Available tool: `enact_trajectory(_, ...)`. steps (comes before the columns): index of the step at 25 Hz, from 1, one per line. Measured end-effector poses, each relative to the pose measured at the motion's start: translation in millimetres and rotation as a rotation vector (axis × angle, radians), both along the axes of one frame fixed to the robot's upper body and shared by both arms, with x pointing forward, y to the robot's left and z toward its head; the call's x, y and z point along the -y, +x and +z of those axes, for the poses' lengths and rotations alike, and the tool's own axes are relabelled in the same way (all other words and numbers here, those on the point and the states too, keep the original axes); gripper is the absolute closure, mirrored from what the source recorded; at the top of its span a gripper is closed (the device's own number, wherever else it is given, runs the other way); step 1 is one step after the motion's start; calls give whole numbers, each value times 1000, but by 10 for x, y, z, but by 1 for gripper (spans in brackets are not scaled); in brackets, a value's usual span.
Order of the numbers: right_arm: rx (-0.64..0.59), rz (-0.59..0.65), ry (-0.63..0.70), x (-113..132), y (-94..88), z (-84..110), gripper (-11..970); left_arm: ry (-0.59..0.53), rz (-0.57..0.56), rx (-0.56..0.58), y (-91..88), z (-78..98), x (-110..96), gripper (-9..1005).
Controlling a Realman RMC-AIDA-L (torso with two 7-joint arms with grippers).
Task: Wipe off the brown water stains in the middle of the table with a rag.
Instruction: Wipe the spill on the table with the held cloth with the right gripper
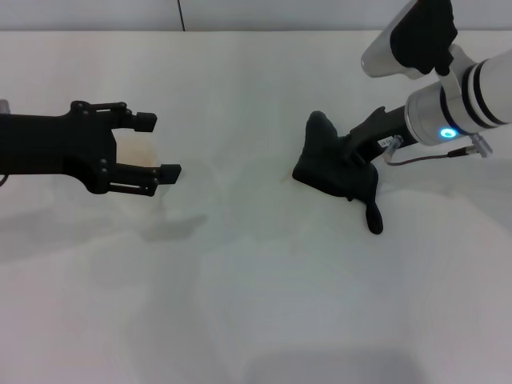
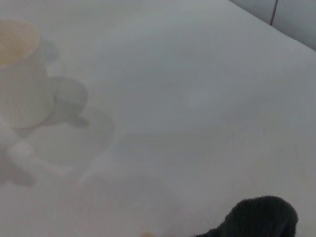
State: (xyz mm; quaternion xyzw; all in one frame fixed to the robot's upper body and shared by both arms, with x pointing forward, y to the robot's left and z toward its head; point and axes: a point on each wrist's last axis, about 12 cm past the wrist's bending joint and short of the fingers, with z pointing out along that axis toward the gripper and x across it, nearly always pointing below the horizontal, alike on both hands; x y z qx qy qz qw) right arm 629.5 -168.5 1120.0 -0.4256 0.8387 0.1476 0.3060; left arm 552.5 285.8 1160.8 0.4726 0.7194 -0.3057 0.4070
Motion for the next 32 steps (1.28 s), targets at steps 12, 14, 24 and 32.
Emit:
enact_trajectory(12, -76, 123, -34, -354, -222, -68, 864, 4, -4, 9, -1, -4, -3, 110)
enact_trajectory(14, -89, 136, -28, -374, -267, -76, 864, 4, -6, 14, -5, -9, -4, 110)
enact_trajectory(24, -153, 188, -7, -340, -559, -115, 866, 2, -10, 17, -2, -9, 9, 110)
enact_trajectory(32, -203, 207, 2, -332, -703, -135, 870, 2, -15, 24, 7, 1, 19, 110)
